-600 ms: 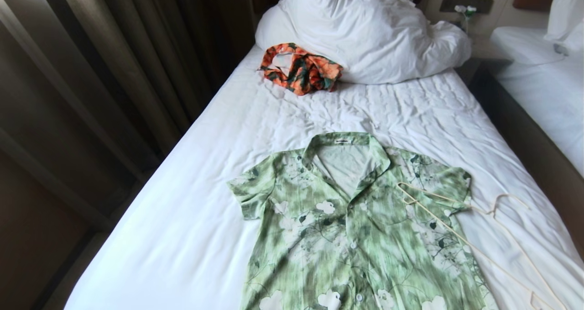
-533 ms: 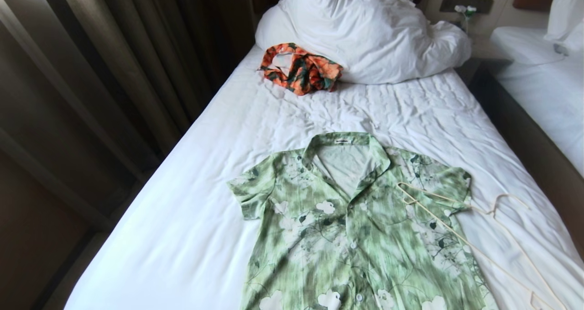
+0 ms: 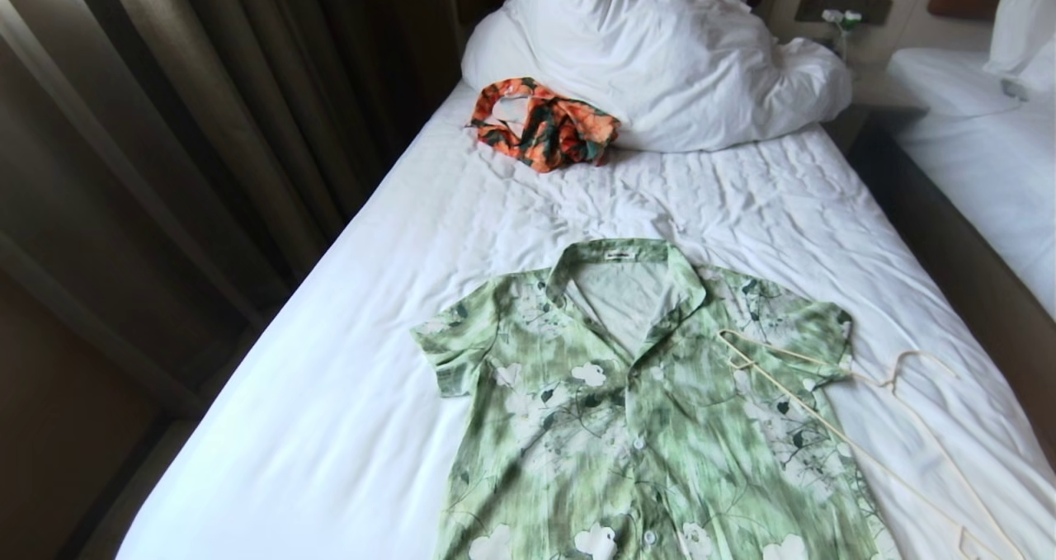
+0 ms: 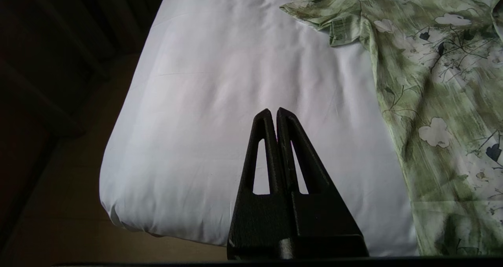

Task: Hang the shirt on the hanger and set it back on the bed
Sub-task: Lift the shirt and hanger

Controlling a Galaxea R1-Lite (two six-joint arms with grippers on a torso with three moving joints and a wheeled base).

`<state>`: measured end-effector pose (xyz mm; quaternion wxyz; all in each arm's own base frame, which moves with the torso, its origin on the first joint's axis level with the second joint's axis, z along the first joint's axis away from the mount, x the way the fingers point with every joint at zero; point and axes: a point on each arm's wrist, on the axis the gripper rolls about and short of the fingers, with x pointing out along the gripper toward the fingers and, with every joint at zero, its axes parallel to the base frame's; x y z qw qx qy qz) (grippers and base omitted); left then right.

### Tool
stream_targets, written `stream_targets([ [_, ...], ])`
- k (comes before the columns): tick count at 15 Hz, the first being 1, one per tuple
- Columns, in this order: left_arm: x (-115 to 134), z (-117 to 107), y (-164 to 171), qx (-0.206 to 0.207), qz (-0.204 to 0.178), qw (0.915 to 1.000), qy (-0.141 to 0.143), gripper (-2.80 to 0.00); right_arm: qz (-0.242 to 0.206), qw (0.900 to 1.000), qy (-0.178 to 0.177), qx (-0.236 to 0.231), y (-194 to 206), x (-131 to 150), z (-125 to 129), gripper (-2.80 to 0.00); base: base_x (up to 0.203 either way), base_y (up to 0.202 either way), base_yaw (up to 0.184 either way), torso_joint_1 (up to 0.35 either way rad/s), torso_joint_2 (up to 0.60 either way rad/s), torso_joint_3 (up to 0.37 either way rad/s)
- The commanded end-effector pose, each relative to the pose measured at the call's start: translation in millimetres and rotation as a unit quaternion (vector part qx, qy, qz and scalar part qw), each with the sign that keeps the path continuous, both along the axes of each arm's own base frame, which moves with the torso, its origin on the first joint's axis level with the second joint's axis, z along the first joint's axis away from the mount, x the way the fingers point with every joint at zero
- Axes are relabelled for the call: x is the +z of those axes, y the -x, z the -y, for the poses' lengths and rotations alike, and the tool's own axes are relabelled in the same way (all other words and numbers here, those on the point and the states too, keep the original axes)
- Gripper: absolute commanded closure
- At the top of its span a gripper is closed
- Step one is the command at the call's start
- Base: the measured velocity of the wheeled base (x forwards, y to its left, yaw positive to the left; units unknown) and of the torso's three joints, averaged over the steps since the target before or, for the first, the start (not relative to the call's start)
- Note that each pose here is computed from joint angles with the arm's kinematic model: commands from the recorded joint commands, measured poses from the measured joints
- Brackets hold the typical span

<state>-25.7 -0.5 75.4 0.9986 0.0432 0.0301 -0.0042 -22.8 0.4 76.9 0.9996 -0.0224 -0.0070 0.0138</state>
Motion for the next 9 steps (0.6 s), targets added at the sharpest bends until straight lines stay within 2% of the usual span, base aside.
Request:
stream_targets([
  [1, -0.1, 0.0, 0.1, 0.000, 0.000, 1.0000, 0.000, 0.00, -0.005, 1.000, 0.000, 0.000, -0.7, -2.4, 0.0, 0.00, 0.000, 0.000, 0.000, 0.000, 0.00, 0.000],
  [3, 0.0, 0.0, 0.0, 0.000, 0.000, 1.0000, 0.000, 0.00, 0.005, 1.000, 0.000, 0.001, 1.3, 4.1, 0.0, 0.00, 0.000, 0.000, 0.000, 0.000, 0.00, 0.000],
  [6, 0.0, 0.0, 0.0, 0.000, 0.000, 1.0000, 0.000, 0.00, 0.021, 1.000, -0.001, 0.004, 9.6, 30.2, -0.1, 0.00, 0.000, 0.000, 0.000, 0.000, 0.00, 0.000],
  [9, 0.0, 0.0, 0.0, 0.000, 0.000, 1.0000, 0.000, 0.00, 0.003, 1.000, -0.001, 0.006, 11.3, 55.5, -0.2, 0.00, 0.000, 0.000, 0.000, 0.000, 0.00, 0.000],
])
